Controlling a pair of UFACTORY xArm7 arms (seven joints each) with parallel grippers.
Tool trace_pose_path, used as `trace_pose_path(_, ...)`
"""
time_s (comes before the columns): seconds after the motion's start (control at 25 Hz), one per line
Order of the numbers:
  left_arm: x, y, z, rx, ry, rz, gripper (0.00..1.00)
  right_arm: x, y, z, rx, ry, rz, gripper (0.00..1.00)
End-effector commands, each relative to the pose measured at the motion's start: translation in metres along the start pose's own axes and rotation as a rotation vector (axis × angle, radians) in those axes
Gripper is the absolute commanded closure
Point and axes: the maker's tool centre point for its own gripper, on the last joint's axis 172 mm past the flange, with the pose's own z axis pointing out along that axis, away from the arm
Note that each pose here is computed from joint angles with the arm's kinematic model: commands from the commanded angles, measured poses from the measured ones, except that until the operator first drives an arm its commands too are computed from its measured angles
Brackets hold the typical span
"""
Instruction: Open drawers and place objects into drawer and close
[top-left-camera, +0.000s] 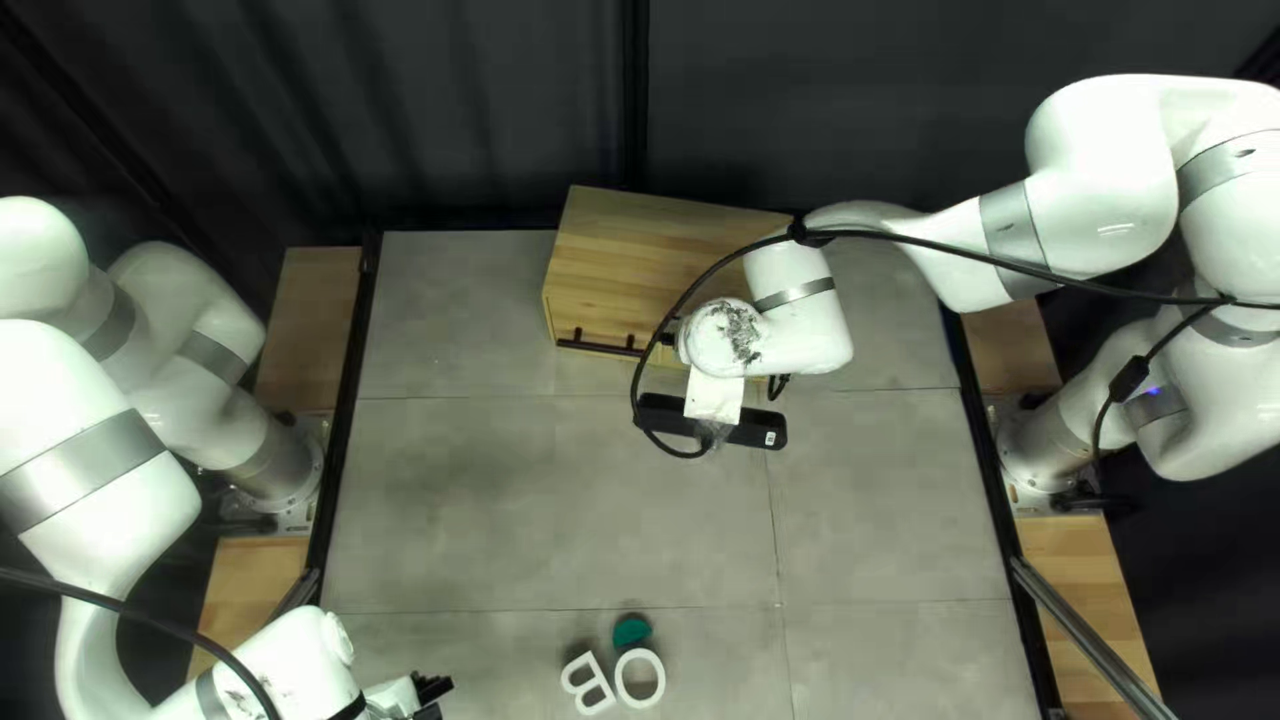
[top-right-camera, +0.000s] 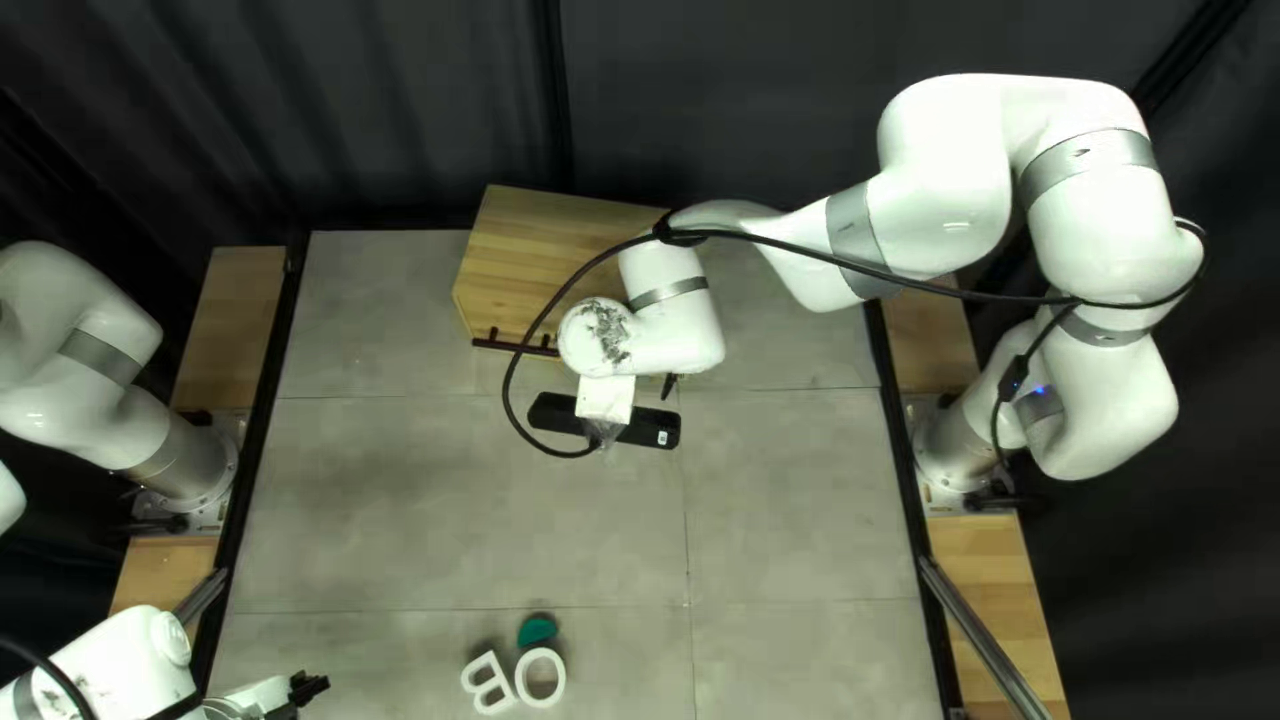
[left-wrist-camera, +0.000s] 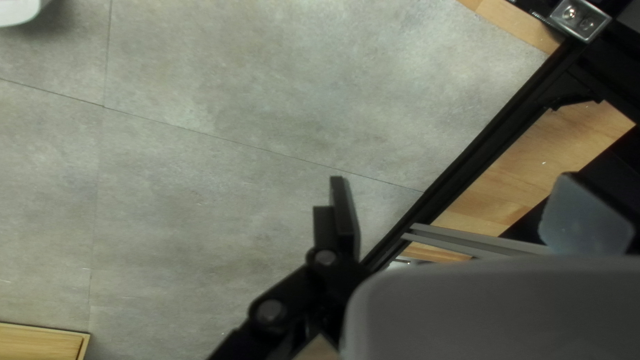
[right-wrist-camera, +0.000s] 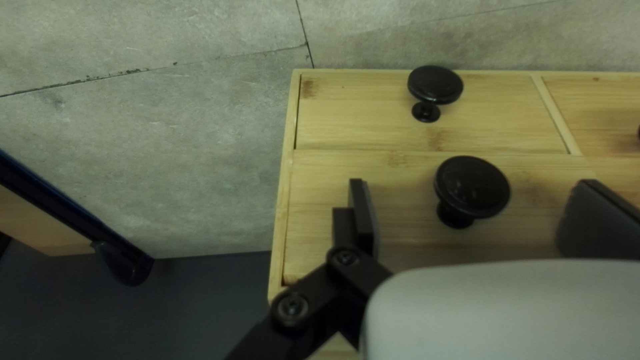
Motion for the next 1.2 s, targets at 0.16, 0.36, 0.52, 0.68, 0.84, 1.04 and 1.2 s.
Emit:
trace_pose_path(0.16,0.0,0.0,0.0,0.0,0.0,0.0,0.0,-0.002,-0.001,0.004,0.006,-0.011,0.004,0.0)
trace_pose_path(0.36,0.0,0.0,0.0,0.0,0.0,0.0,0.0,-0.004,-0.003,0.006,0.012,-0.016,0.005,0.0)
trace_pose_path(0.52,0.0,0.0,0.0,0.0,0.0,0.0,0.0,-0.006,-0.006,0.006,0.018,-0.022,0.007,0.0)
trace_pose_path(0.68,0.0,0.0,0.0,0.0,0.0,0.0,0.0,0.0,-0.007,-0.001,0.015,-0.022,0.002,0.0)
trace_pose_path(0.84,0.0,0.0,0.0,0.0,0.0,0.0,0.0,0.015,-0.009,-0.028,-0.004,-0.017,-0.006,0.0)
trace_pose_path(1.04,0.0,0.0,0.0,0.0,0.0,0.0,0.0,0.046,-0.014,-0.048,-0.028,-0.002,-0.003,0.0)
trace_pose_path(1.2,0.0,0.0,0.0,0.0,0.0,0.0,0.0,0.081,-0.018,-0.054,-0.043,0.008,0.02,0.0)
